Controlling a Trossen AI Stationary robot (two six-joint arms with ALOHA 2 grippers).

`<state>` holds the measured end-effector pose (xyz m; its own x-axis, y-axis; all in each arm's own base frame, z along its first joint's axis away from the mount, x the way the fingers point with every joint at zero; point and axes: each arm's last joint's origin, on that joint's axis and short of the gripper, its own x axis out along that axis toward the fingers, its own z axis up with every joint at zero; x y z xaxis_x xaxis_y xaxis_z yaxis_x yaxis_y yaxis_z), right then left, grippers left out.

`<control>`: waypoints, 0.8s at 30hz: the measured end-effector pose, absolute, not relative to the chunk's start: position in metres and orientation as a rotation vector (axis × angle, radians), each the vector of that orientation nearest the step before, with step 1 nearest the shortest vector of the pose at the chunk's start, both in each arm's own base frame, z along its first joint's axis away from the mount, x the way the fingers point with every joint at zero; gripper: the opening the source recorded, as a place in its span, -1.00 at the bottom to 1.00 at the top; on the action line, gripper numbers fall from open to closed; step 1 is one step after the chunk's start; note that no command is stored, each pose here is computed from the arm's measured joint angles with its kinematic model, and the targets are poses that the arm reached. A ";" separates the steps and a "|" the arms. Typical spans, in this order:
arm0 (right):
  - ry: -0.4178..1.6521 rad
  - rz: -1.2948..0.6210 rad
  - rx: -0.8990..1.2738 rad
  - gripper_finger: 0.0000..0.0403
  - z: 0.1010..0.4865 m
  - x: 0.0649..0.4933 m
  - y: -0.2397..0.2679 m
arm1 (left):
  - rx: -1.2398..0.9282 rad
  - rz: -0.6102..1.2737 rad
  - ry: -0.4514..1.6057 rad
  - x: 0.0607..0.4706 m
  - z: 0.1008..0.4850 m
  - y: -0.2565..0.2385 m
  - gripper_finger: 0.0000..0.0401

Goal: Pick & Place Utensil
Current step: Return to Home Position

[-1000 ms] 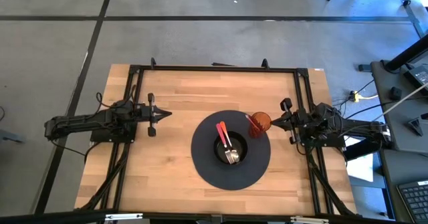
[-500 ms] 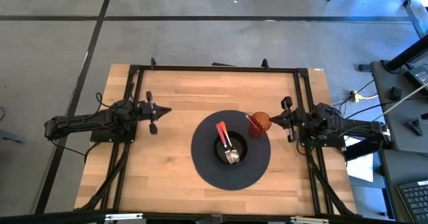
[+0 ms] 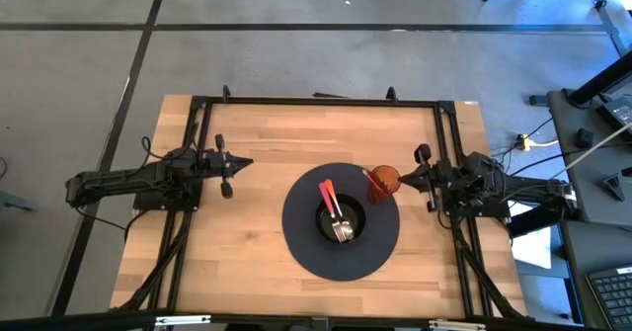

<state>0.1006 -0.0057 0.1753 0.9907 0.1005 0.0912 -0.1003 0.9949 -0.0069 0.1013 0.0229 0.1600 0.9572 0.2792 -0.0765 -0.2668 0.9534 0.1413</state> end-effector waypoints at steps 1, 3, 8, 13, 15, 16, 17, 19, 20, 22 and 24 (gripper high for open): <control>-0.097 0.095 0.010 -0.99 0.176 0.100 -0.006 | 0.135 0.278 0.097 0.101 0.160 0.023 -0.97; -0.104 0.078 0.033 -0.99 0.177 0.100 -0.006 | 0.136 0.278 0.097 0.101 0.160 0.023 -0.98; -0.098 0.061 0.050 -0.99 0.176 0.101 -0.007 | 0.137 0.278 0.097 0.101 0.160 0.023 -0.99; -0.065 0.060 0.062 -0.97 0.173 0.101 -0.007 | 0.138 0.278 0.097 0.101 0.160 0.023 -0.97; -0.063 0.059 0.064 -0.94 0.173 0.101 -0.007 | 0.138 0.278 0.097 0.101 0.160 0.023 -0.96; -0.063 0.060 0.063 -0.92 0.173 0.101 -0.007 | 0.138 0.278 0.097 0.101 0.160 0.023 -0.96; -0.064 0.059 0.062 -0.91 0.173 0.101 -0.007 | 0.138 0.278 0.097 0.101 0.160 0.023 -0.96; -0.063 0.059 0.062 -0.88 0.173 0.101 -0.007 | 0.138 0.278 0.097 0.101 0.160 0.023 -0.96; -0.063 0.060 0.062 -0.88 0.173 0.101 -0.007 | 0.138 0.278 0.097 0.101 0.160 0.023 -0.97; -0.063 0.059 0.062 -0.87 0.173 0.101 -0.007 | 0.138 0.278 0.097 0.101 0.160 0.023 -0.97; -0.063 0.059 0.062 -0.87 0.173 0.101 -0.007 | 0.138 0.278 0.097 0.101 0.160 0.023 -0.98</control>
<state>0.1009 -0.0069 0.1727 0.9963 0.0571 0.0647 -0.0610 0.9963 0.0598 0.1013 0.0229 0.1600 0.9571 0.2794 -0.0765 -0.2661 0.9523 0.1492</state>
